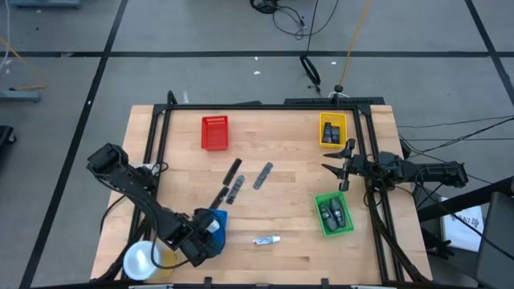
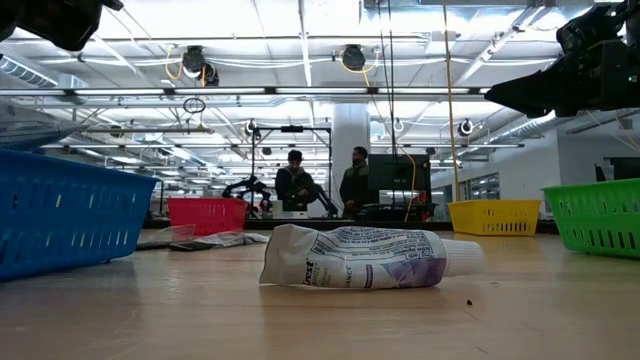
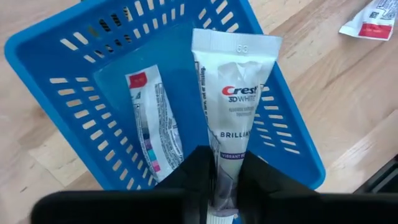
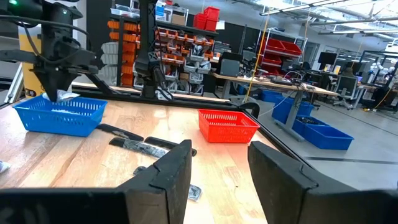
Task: Pick & Place Travel size toiletries
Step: Put the left white purple toothpaste into the blue basket, then put the white purple toothpaste into the blue basket
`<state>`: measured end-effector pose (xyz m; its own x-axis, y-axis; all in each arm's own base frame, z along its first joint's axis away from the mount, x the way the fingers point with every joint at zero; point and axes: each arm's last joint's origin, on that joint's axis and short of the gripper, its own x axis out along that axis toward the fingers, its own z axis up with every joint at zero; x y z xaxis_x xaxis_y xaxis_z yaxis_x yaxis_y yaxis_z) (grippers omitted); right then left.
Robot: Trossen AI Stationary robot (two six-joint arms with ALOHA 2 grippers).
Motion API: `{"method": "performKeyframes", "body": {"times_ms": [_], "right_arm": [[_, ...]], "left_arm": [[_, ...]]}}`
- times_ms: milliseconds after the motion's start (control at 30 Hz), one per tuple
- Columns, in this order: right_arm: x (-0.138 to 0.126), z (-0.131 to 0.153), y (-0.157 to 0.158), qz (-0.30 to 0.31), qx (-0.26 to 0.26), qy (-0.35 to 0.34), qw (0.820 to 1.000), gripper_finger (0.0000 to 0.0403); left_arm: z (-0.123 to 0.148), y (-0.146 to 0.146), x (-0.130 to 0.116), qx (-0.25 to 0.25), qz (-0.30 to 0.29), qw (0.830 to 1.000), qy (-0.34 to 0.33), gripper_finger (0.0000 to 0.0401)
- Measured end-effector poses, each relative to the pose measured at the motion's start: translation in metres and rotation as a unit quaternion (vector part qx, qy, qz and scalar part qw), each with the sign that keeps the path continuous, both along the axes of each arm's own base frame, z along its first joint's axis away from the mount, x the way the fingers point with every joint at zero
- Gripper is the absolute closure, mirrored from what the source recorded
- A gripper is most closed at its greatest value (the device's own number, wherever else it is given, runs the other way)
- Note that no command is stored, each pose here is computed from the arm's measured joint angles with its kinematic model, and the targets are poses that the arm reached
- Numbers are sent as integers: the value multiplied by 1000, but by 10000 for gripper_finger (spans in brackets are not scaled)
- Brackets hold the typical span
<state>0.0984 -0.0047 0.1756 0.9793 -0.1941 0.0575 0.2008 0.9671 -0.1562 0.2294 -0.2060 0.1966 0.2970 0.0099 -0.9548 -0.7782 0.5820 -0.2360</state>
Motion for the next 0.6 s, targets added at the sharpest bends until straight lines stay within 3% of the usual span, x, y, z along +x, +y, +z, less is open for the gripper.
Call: {"method": "performKeyframes", "body": {"times_ms": [267,433,600], "right_arm": [[0,0,0,0,0,0,1000,252],[0,0,0,0,0,0,1000,252],[0,0,0,0,0,0,1000,252]], "left_arm": [[0,0,0,0,-3,1000,1,255],[2,4,5,22,-50,998,-6,209],[22,8,9,58,-113,990,-61,200]]}}
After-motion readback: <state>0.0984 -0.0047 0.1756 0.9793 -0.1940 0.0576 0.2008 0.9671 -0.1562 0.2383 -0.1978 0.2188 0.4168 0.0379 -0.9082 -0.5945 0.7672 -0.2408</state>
